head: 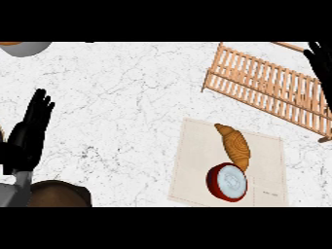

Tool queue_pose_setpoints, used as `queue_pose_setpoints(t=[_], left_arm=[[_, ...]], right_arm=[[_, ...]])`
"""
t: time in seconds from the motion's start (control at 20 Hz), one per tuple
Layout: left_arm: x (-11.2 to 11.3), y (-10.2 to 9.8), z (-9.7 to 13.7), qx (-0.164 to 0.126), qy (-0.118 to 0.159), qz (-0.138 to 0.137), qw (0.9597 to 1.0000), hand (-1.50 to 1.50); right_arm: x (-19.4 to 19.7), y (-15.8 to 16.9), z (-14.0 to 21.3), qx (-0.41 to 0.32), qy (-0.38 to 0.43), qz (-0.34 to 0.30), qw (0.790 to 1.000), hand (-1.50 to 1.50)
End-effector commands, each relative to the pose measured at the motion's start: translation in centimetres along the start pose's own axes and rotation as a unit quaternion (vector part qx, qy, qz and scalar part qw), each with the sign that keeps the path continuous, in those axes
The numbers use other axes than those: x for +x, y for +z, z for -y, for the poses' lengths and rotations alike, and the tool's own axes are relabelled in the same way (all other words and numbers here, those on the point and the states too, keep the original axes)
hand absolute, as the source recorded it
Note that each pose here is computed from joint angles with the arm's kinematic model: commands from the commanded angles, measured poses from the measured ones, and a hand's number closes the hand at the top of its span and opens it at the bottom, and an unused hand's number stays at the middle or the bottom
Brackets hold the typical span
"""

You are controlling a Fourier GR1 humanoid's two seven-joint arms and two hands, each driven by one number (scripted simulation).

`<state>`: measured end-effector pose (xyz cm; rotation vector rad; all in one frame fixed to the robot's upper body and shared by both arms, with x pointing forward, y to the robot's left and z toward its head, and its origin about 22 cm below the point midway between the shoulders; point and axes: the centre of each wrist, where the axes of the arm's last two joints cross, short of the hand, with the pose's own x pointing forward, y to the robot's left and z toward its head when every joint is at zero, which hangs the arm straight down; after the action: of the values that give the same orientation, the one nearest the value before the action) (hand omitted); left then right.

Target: Pick the can from the placemat and place it in the tiered shelf

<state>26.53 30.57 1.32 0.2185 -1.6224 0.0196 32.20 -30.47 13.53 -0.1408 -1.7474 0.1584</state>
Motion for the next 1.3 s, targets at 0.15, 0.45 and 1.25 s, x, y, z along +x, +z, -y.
queue_pose_setpoints(t=[0.15,0.45,1.25], left_arm=[[3.5,-1.4,1.4,0.021,-0.013,0.001,0.9997,0.0],[2.8,0.6,1.3,0.031,0.0,-0.015,0.9994,0.0],[3.8,1.4,3.7,0.014,-0.002,-0.016,0.9998,0.0]], right_arm=[[-0.3,3.1,-8.5,-0.055,-0.025,-0.019,0.998,1.5],[-1.2,8.0,-8.7,-0.235,-0.1,-0.057,0.965,-1.5],[7.3,14.8,-8.7,0.04,0.277,-0.154,0.948,-1.5]])
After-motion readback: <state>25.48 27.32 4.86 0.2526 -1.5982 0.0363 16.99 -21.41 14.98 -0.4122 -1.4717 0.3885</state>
